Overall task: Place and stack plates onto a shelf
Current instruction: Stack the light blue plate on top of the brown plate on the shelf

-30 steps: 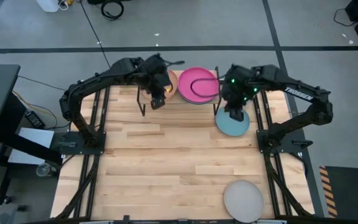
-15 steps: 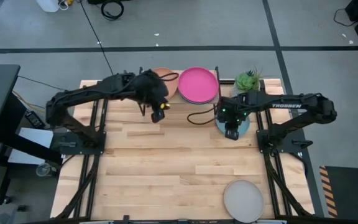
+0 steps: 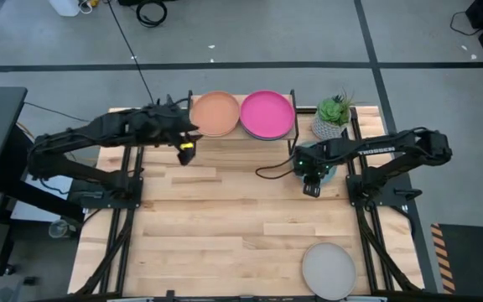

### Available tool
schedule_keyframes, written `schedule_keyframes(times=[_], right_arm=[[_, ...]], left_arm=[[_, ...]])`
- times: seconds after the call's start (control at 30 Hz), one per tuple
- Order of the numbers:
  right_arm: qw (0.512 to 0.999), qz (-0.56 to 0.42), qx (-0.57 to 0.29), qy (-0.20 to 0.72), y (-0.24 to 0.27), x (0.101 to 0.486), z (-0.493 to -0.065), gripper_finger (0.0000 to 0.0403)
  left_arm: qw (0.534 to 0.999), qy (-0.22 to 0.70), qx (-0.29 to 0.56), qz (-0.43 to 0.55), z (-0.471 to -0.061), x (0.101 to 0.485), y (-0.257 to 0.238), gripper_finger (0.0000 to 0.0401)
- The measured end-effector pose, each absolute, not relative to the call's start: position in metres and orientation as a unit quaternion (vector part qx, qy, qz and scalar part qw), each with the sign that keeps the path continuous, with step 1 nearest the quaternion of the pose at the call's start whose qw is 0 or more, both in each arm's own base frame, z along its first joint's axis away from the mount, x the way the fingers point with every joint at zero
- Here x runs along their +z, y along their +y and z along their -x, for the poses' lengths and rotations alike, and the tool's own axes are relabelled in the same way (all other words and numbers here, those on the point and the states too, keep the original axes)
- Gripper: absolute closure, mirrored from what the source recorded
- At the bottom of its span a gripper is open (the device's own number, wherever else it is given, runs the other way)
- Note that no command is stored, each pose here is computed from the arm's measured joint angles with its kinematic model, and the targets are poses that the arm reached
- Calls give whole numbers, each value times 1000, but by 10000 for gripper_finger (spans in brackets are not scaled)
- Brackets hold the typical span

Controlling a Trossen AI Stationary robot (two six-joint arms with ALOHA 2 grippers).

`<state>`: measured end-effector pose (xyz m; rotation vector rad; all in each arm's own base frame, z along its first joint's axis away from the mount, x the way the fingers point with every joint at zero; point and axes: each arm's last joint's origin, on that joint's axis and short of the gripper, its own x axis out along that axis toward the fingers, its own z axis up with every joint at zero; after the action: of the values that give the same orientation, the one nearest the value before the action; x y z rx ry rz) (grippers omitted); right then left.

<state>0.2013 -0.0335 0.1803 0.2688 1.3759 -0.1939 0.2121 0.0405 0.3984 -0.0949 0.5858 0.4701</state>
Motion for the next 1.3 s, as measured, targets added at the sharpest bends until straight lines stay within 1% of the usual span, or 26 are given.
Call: schedule_keyframes(times=[0.1,0.2,0.37,0.47,0.57,0.7,0.87,1.0,1.1,1.17,1.3], right_arm=[[758,-103,-106,635,-35,172,-206,238],[748,-78,-132,646,-37,164,-208,218],[736,-77,-134,659,-38,151,-215,219],[721,-81,-131,676,-38,141,-217,235],[708,-88,-140,687,-38,135,-219,262],[699,-107,-153,690,-37,134,-218,318],[691,-125,-158,694,-33,143,-209,386],[666,-168,-161,709,-27,161,-198,385],[662,-187,-160,708,-22,182,-194,375],[669,-196,-157,700,-18,200,-192,376],[705,-216,-135,662,-10,238,-193,386]], left_arm=[[934,271,229,43,-197,406,38,260],[938,247,239,31,-182,414,37,260],[941,227,250,23,-163,423,35,260],[943,217,250,26,-153,426,34,260],[946,201,250,32,-146,430,32,260],[949,189,251,37,-139,432,31,260],[949,187,251,35,-137,433,31,260],[950,188,249,26,-138,433,31,260],[953,170,250,27,-140,436,31,260],[955,159,250,26,-140,439,32,260],[958,139,250,25,-142,442,32,260]])
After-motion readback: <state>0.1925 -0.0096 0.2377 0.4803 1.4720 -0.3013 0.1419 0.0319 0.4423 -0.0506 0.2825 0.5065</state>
